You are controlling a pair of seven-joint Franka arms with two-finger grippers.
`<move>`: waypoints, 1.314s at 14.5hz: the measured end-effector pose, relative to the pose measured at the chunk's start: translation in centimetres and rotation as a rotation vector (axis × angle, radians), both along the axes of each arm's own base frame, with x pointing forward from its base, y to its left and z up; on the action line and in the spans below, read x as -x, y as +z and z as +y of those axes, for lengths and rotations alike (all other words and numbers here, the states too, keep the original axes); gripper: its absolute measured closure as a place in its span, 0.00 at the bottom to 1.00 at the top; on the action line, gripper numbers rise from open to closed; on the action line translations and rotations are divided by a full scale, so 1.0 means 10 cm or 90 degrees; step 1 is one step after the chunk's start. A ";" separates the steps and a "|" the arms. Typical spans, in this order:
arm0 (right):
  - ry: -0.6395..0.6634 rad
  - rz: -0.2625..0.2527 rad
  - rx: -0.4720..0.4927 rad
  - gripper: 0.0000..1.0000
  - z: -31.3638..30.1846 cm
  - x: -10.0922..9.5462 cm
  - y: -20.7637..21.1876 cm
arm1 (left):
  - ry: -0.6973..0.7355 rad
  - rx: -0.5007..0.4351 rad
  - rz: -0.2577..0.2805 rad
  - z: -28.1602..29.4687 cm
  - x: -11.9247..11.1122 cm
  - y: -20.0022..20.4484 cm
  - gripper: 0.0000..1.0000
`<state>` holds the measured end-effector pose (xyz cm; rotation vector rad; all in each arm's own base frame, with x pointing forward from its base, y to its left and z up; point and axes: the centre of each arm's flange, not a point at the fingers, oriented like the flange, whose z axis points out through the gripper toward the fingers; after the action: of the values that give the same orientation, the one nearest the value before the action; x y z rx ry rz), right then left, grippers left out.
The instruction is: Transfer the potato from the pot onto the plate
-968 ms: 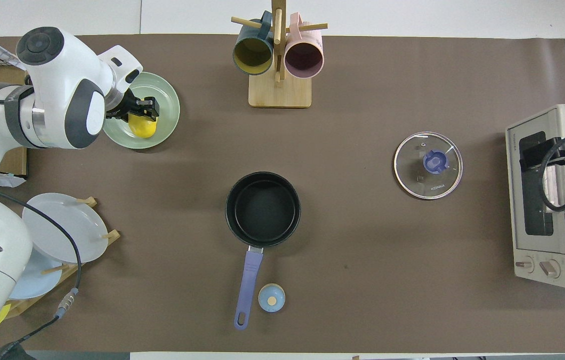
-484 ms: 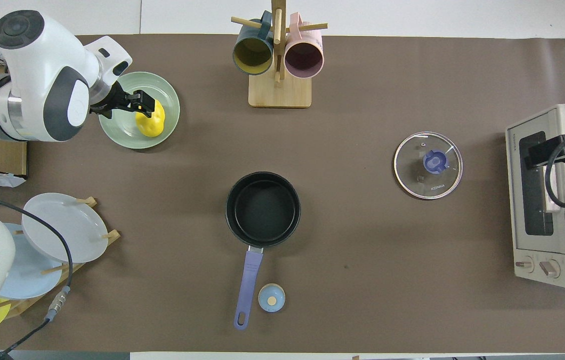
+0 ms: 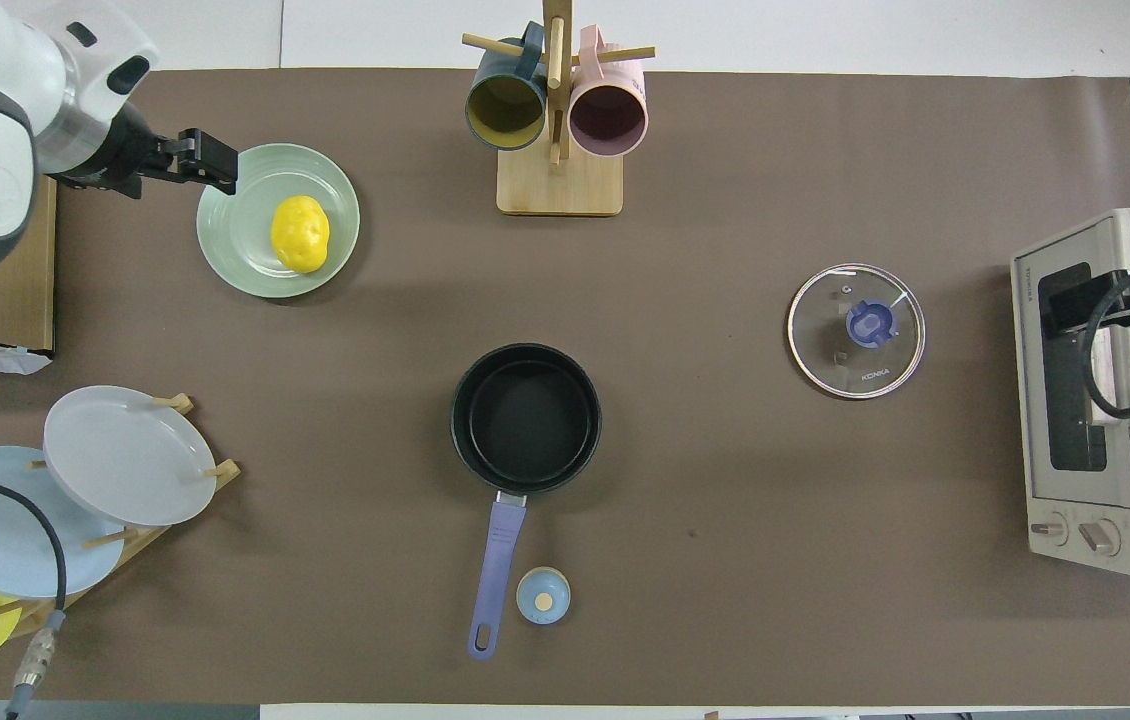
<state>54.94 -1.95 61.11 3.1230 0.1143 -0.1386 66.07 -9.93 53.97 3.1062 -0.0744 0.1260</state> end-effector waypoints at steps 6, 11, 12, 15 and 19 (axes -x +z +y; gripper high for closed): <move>0.002 -0.001 0.000 0.00 0.01 0.00 0.00 | 0.013 -0.007 0.045 0.27 0.82 0.97 0.00; 0.002 -0.001 0.000 0.00 0.01 0.00 0.00 | 0.011 -0.016 0.113 0.32 1.35 0.68 0.00; 0.002 -0.001 0.000 0.00 0.01 0.00 0.00 | 0.010 -0.017 0.118 0.31 1.39 0.65 0.00; 0.002 -0.001 0.000 0.00 0.01 0.00 0.00 | 0.005 -0.016 0.109 0.28 1.40 0.75 0.00; 0.003 -0.002 0.000 0.00 0.03 0.00 0.01 | 0.004 -0.013 0.091 0.26 1.33 1.00 0.00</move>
<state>54.97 -1.67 61.18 3.1224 0.1223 -0.1334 52.72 -7.28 63.94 3.1254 -0.0633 -0.0970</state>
